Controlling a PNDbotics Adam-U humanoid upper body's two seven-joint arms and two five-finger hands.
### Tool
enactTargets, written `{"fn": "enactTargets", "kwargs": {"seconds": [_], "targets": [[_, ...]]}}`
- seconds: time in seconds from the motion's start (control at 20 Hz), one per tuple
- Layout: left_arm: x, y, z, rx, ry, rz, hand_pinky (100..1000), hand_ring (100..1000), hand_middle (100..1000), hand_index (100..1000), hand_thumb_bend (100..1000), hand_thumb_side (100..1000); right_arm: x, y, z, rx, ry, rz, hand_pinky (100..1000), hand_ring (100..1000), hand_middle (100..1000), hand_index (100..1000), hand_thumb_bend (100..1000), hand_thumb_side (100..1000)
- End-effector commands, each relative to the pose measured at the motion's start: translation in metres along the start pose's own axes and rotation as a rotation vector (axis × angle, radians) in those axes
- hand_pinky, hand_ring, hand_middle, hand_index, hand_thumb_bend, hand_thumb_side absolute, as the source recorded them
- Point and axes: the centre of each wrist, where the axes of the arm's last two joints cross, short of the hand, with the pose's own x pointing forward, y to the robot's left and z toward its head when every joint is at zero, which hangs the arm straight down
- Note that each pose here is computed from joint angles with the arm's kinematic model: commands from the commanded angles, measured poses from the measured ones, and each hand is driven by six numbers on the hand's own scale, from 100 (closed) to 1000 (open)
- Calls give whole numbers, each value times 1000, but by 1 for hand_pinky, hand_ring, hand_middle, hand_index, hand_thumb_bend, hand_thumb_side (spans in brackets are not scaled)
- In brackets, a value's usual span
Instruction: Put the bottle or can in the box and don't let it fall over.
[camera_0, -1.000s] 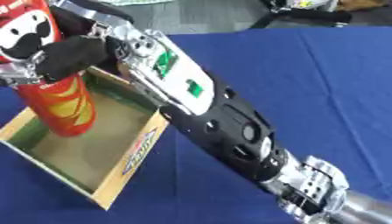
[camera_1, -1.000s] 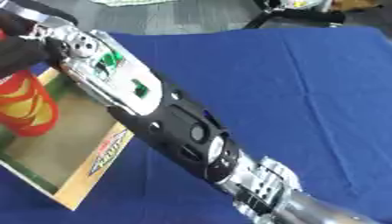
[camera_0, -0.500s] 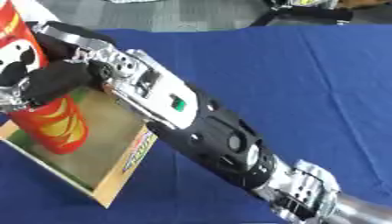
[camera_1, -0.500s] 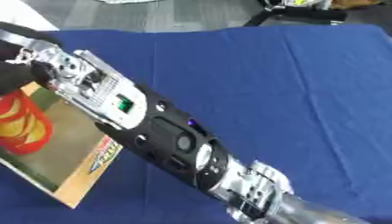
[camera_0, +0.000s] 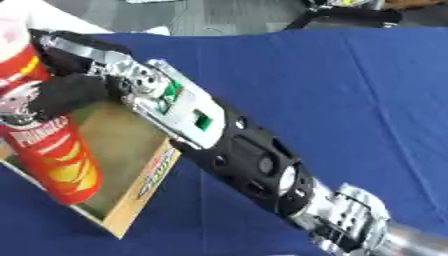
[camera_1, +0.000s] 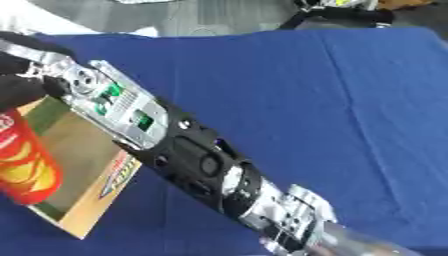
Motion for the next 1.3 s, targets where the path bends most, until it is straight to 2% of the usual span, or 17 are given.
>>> {"fn": "enactTargets", "kwargs": {"seconds": [0.05,0.65,1.3], "targets": [[6,3,-3,2,-22,-10,736,944,891,848,500,893,7,-5,-1,-16,-18,17,981,1000,1000,978,546,271],[5,3,-2,-1,-20,-17,736,945,892,848,500,894,11,-13,1,-58,-28,18,979,1000,1000,983,549,256],[4,3,-1,-10,-16,-25,735,947,893,849,499,895,46,-41,3,-169,-144,83,974,1000,1000,984,539,259]]}}
